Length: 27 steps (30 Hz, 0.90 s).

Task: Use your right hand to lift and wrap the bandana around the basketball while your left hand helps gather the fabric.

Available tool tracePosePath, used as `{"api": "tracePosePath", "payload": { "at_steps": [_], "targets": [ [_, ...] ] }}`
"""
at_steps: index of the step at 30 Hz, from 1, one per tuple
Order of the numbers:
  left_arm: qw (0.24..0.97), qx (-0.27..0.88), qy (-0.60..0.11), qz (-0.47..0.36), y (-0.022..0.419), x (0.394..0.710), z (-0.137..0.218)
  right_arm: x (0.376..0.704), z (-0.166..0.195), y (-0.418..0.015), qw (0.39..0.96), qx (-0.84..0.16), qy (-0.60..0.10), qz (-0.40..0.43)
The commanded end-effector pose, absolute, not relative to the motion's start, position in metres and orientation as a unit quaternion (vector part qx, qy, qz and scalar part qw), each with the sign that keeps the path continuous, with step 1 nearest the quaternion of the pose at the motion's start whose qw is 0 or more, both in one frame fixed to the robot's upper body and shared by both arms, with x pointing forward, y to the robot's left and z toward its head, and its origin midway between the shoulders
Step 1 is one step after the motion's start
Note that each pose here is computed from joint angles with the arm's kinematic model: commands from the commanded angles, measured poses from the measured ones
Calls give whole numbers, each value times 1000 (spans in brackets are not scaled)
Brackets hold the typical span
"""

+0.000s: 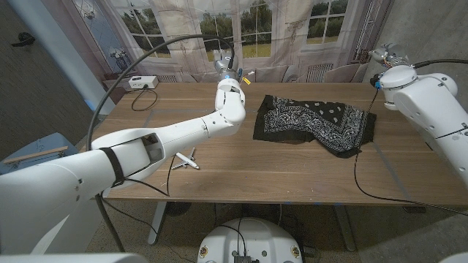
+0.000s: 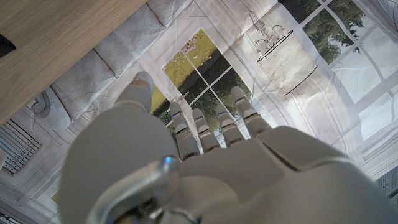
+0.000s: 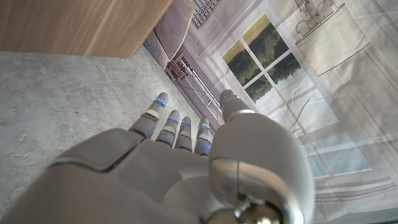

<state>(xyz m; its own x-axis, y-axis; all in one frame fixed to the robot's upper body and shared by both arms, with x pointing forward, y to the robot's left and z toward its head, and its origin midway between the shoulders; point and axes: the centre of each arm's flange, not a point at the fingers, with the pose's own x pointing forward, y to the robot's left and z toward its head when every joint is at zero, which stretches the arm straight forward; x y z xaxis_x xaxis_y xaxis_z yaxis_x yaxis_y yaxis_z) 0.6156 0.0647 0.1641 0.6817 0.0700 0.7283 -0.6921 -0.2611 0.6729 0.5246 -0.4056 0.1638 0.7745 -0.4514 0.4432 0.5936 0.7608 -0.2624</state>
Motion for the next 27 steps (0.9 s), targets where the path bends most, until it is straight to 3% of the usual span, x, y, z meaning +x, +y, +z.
{"api": "tracePosePath", "payload": {
  "at_steps": [1, 8, 18, 23, 27],
  "targets": [
    [568, 713, -227, 343, 64, 610, 161, 516, 166, -394, 915, -239, -188, -266],
    [613, 663, -265, 338, 76, 603, 154, 502, 159, -372, 867, -315, -271, -275],
    [819, 429, -348, 155, 126, 589, 151, 501, 147, -345, 818, -415, -326, -230],
    [868, 326, -368, 74, 146, 584, 146, 511, 133, -328, 795, -455, -342, -210],
    [875, 297, -378, 55, 156, 576, 146, 521, 123, -312, 779, -478, -351, -202]
  ]
}}
